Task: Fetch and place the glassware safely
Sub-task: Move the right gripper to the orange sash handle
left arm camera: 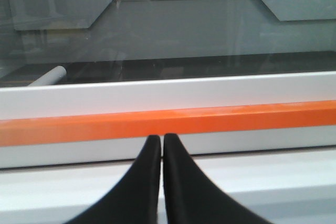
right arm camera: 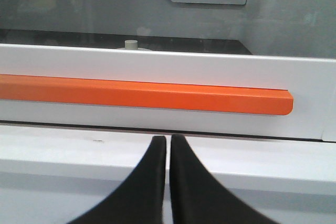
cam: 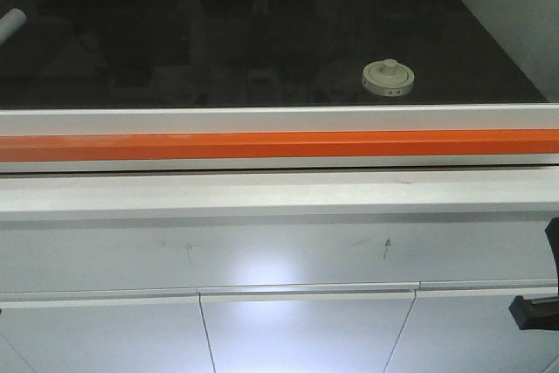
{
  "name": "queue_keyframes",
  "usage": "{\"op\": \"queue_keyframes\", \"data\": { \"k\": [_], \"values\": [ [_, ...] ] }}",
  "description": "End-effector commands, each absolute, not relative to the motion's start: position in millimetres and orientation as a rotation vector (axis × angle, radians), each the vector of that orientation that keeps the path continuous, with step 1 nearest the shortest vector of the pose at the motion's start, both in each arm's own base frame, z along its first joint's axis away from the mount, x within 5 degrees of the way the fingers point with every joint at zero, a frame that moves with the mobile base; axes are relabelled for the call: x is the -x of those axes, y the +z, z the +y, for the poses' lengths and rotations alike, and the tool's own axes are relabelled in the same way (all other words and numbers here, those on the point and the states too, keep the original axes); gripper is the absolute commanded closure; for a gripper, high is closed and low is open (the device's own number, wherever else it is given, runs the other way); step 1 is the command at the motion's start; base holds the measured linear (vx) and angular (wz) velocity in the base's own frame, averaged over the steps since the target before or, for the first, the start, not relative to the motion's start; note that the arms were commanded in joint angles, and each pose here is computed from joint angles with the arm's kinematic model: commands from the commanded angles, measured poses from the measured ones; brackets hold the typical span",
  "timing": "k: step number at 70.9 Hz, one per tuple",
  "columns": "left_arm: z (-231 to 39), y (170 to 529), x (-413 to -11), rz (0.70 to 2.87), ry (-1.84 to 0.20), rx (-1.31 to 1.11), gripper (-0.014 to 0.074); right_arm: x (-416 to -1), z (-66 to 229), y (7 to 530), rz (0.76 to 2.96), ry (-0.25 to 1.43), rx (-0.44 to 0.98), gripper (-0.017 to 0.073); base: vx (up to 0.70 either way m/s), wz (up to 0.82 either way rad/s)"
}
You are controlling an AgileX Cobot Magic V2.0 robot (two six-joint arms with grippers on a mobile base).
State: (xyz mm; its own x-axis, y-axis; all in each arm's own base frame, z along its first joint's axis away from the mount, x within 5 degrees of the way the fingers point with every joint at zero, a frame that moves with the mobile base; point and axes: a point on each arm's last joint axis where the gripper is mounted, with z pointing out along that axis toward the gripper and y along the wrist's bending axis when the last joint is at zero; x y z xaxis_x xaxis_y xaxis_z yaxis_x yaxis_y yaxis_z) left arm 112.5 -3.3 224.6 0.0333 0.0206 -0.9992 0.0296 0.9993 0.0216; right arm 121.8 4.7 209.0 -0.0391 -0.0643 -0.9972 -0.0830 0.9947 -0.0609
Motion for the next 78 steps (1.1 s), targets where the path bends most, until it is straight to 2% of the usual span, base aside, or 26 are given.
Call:
{"op": "queue_keyframes", "data": {
  "k": [1, 20, 38, 53, 78],
  "values": [
    [-3.2, 237.5, -112.9, 1.43, -0.015, -0.029, 0.0601, -123.9, 6.1, 224.0, 1.497, 0.019, 0.132, 0.0563, 0.0, 0.0],
    [-3.2, 236.8, -113.4, 1.437, -0.012, -0.032, 0.0601, -130.8, 7.6, 224.9, 1.465, 0.046, 0.141, 0.0563, 0.0, 0.0],
    [-3.2, 237.4, -113.3, 1.429, -0.012, -0.031, 0.0601, -155.8, 6.0, 228.0, 1.502, -0.034, 0.227, 0.0563, 0.0, 0.0],
    [-3.2, 237.5, -113.3, 1.428, -0.012, -0.031, 0.0601, -186.1, 5.3, 228.7, 1.465, 0.01, 0.214, 0.0563, 0.0, 0.0],
    [-3.2, 237.4, -113.3, 1.429, -0.007, -0.036, 0.0601, -219.1, 1.4, 194.9, 1.49, 0.05, 0.16, 0.0563, 0.0, 0.0]
  ]
}}
